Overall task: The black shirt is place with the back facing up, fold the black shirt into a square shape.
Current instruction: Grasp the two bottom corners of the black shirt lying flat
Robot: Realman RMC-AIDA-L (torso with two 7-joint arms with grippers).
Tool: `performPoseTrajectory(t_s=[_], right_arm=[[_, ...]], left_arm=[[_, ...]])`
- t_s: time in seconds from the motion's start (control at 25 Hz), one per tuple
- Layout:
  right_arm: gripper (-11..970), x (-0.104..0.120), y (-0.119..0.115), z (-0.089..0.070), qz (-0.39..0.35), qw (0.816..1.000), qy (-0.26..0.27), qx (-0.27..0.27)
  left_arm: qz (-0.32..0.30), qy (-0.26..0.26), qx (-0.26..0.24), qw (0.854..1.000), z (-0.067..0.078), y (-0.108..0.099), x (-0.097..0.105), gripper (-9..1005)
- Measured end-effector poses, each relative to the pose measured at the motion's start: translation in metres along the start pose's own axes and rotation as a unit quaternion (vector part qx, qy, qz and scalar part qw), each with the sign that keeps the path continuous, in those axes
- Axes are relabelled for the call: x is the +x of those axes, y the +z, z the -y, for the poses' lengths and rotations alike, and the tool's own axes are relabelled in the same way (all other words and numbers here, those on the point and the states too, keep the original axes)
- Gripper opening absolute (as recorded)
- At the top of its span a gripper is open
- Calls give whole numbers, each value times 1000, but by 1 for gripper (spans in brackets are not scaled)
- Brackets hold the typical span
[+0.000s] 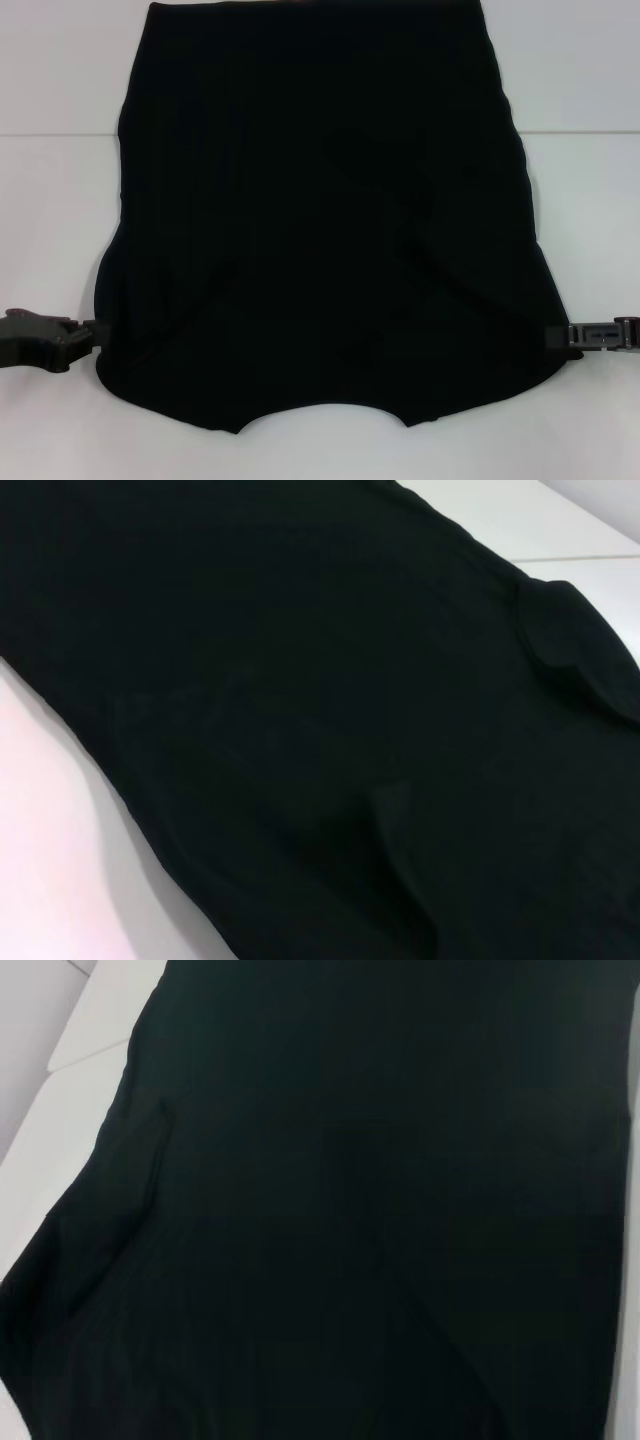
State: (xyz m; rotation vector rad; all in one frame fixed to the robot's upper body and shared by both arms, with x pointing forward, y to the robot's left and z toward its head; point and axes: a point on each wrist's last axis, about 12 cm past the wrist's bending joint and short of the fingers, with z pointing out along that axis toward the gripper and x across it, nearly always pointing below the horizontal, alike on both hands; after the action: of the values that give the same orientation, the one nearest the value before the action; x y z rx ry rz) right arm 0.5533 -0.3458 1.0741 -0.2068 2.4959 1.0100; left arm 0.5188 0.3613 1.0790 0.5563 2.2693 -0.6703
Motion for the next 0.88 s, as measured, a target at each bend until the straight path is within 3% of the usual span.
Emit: performPoseTrajectory(t_s=[0.44, 0.88], right_arm=[[815, 4, -7, 6, -6, 1000, 7, 14], [799, -1, 9, -6, -13, 1000, -3, -5]], left_arm=[[0, 0, 0, 1000, 0, 1, 0, 53], [1, 2, 0, 1000, 0, 1, -2, 53]])
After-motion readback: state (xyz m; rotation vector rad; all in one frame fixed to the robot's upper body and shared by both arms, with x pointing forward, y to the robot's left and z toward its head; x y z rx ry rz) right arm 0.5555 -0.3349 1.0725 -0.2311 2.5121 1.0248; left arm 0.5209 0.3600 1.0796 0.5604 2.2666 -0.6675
